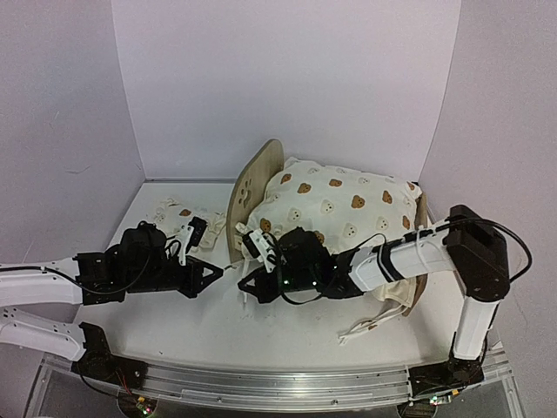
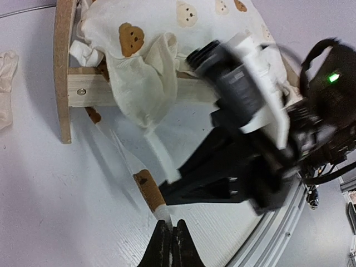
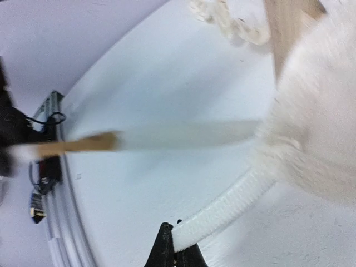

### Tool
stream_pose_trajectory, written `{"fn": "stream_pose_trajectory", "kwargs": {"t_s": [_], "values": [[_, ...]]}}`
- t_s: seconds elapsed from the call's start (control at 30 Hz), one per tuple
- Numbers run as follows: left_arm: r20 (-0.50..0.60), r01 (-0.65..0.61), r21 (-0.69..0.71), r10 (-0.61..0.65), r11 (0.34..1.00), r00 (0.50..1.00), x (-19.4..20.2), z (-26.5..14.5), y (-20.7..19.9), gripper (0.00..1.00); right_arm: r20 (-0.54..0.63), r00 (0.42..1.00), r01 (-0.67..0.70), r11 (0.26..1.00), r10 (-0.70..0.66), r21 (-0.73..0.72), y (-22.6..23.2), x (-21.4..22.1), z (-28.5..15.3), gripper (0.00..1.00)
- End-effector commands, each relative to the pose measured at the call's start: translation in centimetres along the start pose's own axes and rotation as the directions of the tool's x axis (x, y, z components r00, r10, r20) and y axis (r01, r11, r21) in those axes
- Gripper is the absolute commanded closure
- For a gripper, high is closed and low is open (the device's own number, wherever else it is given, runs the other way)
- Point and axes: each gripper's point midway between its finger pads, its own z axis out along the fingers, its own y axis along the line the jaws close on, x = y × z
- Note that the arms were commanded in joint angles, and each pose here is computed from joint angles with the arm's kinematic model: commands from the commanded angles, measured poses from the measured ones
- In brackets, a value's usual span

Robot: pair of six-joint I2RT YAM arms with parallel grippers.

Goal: Set up the pet bed

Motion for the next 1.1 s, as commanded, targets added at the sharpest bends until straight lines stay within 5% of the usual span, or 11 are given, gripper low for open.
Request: {"fn": "stream_pose_trajectory", "kwargs": {"t_s": [0.0, 0.3, 0.63, 0.83, 1.07], "values": [[-0.006, -0.026, -0.059, 0.026, 0.998, 1.000, -0.5, 0.7, 0.7, 1.00, 0.054, 0.999, 0.023, 0.963, -0.009, -0.268, 7.9, -5.8, -4.3, 1.00], [0.063, 0.001, -0.071, 0.004, 0.997, 0.998, -1.7, -1.0, 0.9, 1.00, 0.218, 0.973, 0.143, 0.928, -0.069, -0.343, 12.4, -12.2, -9.4, 1.00], [0.071, -0.010, -0.039, 0.013, 0.999, 0.997, -2.6, -1.6, -0.1, 1.00, 0.278, 0.953, 0.232, 0.884, -0.123, -0.405, 15.0, -15.1, -9.9, 1.00], [0.146, 0.016, -0.095, -0.002, 0.995, 0.989, -4.3, -3.4, 0.6, 1.00, 0.207, 0.967, 0.237, 0.830, -0.150, -0.504, 15.8, -13.0, -7.8, 1.00], [0.223, -0.050, 0.068, 0.034, 0.996, 0.974, -6.5, -6.0, -2.9, 1.00, 0.040, 0.990, 0.141, 0.886, -0.137, -0.442, 11.0, -6.1, -2.6, 1.00]]}}
